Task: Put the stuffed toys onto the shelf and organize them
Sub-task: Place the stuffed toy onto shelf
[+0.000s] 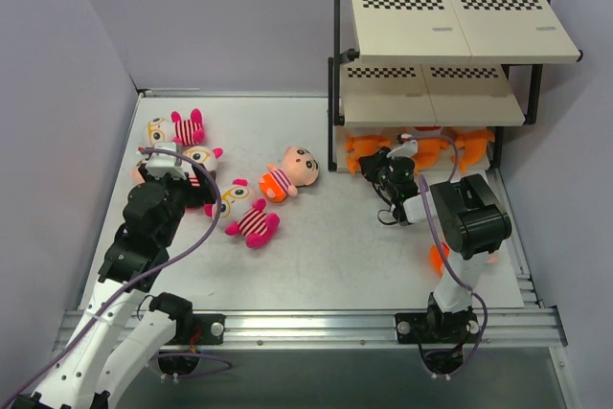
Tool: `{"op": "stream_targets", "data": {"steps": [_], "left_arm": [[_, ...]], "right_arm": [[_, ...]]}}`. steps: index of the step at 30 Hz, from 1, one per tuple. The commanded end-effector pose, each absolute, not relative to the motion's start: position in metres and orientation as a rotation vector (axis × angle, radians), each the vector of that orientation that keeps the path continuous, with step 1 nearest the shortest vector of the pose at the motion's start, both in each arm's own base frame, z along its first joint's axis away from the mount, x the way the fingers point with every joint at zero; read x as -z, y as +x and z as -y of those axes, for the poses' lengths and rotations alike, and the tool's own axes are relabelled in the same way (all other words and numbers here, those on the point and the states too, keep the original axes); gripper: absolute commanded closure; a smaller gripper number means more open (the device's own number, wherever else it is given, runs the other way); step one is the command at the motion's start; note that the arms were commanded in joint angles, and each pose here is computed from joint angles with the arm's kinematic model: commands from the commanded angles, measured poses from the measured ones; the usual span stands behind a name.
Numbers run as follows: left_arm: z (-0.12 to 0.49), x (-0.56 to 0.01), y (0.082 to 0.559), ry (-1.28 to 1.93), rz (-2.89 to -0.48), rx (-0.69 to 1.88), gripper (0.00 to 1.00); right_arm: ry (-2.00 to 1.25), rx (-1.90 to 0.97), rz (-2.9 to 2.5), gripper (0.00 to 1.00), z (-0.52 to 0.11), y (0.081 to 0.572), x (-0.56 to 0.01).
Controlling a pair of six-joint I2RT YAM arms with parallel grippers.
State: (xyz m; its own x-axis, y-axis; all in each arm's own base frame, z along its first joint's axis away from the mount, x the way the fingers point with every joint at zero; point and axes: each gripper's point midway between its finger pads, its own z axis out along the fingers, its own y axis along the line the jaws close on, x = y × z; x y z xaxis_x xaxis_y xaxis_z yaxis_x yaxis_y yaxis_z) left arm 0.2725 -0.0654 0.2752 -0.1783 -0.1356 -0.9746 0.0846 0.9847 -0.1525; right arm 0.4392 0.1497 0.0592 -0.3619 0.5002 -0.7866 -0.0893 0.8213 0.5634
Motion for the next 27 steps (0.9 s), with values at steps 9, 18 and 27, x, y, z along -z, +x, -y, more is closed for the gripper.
{"op": "stream_targets", "data": {"steps": [9, 18, 27], "left_arm": [[0.065, -0.279, 0.274, -0.025, -1.726, 0.185, 0.15], [0.065, -0.279, 0.274, -0.022, -1.724, 0.185, 0.15], [0.066, -0.279, 0.274, -0.022, -1.726, 0.185, 0.16]], "right_arm": [[0.234, -0.553, -1.896, 1.0, -0.147, 0.435, -0.05], [0.223, -0.523, -1.906, 1.0, -0.144, 0.436, -0.047], [0.208, -0.533, -1.895, 1.0, -0.148, 0.446, -0.051]]}}
